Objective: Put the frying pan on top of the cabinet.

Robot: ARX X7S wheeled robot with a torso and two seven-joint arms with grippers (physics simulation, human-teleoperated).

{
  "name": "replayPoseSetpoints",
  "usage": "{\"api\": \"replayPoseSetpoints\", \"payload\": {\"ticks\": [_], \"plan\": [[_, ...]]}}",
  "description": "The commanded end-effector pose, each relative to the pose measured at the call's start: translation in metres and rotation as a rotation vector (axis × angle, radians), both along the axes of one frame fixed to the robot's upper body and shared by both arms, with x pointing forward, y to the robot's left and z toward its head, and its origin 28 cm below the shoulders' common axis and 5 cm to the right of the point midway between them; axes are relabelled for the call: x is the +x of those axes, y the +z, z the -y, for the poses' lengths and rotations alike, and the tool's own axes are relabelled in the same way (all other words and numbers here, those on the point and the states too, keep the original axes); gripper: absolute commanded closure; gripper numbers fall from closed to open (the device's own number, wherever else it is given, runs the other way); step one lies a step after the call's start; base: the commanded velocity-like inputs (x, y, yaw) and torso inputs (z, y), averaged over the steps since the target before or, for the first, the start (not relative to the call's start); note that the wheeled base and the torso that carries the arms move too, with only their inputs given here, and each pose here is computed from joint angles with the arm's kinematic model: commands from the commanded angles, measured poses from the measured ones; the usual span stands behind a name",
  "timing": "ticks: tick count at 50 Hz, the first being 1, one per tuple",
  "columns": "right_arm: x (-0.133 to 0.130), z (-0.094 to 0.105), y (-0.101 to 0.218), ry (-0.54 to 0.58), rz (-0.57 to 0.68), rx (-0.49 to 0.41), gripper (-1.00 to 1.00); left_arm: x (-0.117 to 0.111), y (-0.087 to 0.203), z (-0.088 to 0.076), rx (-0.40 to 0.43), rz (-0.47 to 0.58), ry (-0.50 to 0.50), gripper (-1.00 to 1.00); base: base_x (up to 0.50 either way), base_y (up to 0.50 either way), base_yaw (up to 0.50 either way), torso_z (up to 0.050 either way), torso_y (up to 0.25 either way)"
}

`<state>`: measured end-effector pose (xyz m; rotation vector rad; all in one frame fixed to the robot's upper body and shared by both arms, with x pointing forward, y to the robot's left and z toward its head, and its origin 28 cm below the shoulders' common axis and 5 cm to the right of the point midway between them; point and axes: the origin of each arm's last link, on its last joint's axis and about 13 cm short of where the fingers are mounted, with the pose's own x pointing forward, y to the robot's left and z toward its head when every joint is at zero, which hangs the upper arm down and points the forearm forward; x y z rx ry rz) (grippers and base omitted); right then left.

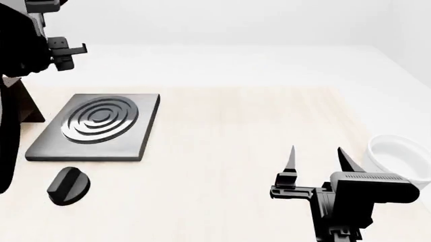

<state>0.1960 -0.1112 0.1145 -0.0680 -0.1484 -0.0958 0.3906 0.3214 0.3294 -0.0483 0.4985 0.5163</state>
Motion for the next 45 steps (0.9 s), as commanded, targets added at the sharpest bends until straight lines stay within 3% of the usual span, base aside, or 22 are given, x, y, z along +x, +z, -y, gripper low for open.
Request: {"api": "replayPoseSetpoints", "payload": {"ticks": [1, 15, 22, 40, 45], "plan": [[0.0, 0.0, -0.001, 0.0, -0.003, 0.002, -1.0, -0.008, 0.025, -0.012, 0.018, 0.013, 0.281, 1.0, 0.0, 0.0, 0.0, 0.0, 0.01], [-0.001, 0.0, -0.003, 0.001, -0.006, 0.004, -1.0, -0.019, 0.025, -0.038, -0.096, -0.027, 0.517, 1.0, 0.0, 0.0, 0.0, 0.0, 0.001], [0.0, 0.0, -0.002, 0.004, -0.005, 0.002, -1.0, -0.021, 0.018, -0.048, -0.1, -0.059, 0.598, 1.0, 0.0, 0.0, 0.0, 0.001, 0.0], [-0.001, -0.001, -0.002, 0.007, -0.004, 0.005, -1.0, -0.022, 0.006, -0.053, -0.091, -0.084, 0.593, 1.0, 0.0, 0.0, 0.0, 0.001, 0.001], [-0.001, -0.001, -0.002, 0.007, -0.005, 0.006, -1.0, -0.021, 0.002, -0.054, -0.095, -0.092, 0.6, 1.0, 0.0, 0.0, 0.0, 0.0, -0.218]]}}
